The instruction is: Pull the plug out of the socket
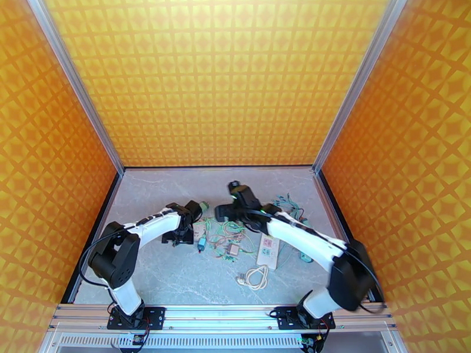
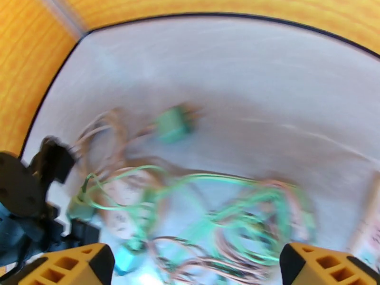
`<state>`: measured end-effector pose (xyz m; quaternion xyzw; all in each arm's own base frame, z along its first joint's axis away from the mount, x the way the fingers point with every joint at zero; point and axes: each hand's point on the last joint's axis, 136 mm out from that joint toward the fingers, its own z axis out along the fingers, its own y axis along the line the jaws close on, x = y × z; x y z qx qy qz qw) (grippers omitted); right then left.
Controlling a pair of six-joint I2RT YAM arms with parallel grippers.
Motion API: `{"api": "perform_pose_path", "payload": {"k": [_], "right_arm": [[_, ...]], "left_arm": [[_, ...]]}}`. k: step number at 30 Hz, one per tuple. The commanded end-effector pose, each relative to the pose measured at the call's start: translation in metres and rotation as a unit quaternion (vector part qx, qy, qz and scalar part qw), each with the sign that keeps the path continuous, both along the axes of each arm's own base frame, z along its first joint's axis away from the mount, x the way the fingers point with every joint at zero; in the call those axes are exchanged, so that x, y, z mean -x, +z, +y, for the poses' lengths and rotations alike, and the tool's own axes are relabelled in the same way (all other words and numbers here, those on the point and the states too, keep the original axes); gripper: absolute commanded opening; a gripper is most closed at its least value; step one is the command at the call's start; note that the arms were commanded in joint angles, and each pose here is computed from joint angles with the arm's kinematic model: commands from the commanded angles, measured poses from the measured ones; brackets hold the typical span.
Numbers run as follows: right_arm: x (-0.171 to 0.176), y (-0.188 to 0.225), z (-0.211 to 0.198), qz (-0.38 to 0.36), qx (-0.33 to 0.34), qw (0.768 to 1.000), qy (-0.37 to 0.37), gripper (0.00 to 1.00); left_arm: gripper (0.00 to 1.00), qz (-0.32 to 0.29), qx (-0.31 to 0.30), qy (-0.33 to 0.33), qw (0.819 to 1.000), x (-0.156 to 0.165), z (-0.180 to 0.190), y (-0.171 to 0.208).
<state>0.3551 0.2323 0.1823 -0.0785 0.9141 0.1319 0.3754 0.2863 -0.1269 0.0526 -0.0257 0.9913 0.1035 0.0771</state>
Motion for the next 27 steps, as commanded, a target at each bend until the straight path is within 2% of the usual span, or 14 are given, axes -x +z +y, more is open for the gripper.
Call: {"api": "perform_pose_path", "payload": {"k": [1, 4, 7, 10, 12, 14, 17, 20, 23, 27], "right_arm": [[-0.004, 0.011, -0.062, -0.050, 0.059, 0.991, -0.111, 0.99], [0.000, 0.019, -0.105, -0.083, 0.095, 0.977, -0.174, 0.99], [0.002, 0.022, -0.139, -0.118, 0.166, 0.955, -0.215, 0.99], [0.006, 0.027, -0.169, -0.158, 0.227, 0.926, -0.257, 0.98], [0.008, 0.026, -0.188, -0.176, 0.237, 0.913, -0.281, 0.98], [0.006, 0.022, -0.200, -0.187, 0.234, 0.908, -0.292, 0.98], [0.003, 0.011, -0.222, -0.212, 0.253, 0.887, -0.324, 0.98], [-0.010, -0.022, -0.233, -0.200, 0.262, 0.892, -0.308, 0.98], [-0.026, -0.051, -0.231, -0.198, 0.244, 0.909, -0.274, 0.98], [-0.041, -0.044, -0.222, -0.252, 0.224, 0.910, -0.241, 0.98]], "left_arm": [[0.99, -0.051, 0.072, -0.004, 0.996, -0.009, -0.018, 0.041], [0.99, -0.109, 0.128, 0.006, 0.986, -0.014, -0.017, 0.078], [0.99, -0.175, 0.154, 0.047, 0.971, -0.024, 0.011, 0.111], [0.99, -0.261, 0.154, 0.112, 0.946, -0.037, 0.066, 0.136], [0.99, -0.318, 0.138, 0.153, 0.925, -0.045, 0.112, 0.142], [0.99, -0.356, 0.113, 0.154, 0.915, -0.048, 0.143, 0.133], [0.99, -0.404, 0.043, 0.150, 0.901, -0.059, 0.185, 0.120], [0.99, -0.410, 0.010, 0.178, 0.894, -0.069, 0.219, 0.093], [0.99, -0.416, -0.010, 0.163, 0.895, -0.083, 0.231, 0.074], [0.99, -0.474, -0.019, 0.139, 0.869, -0.101, 0.232, 0.066]]}}
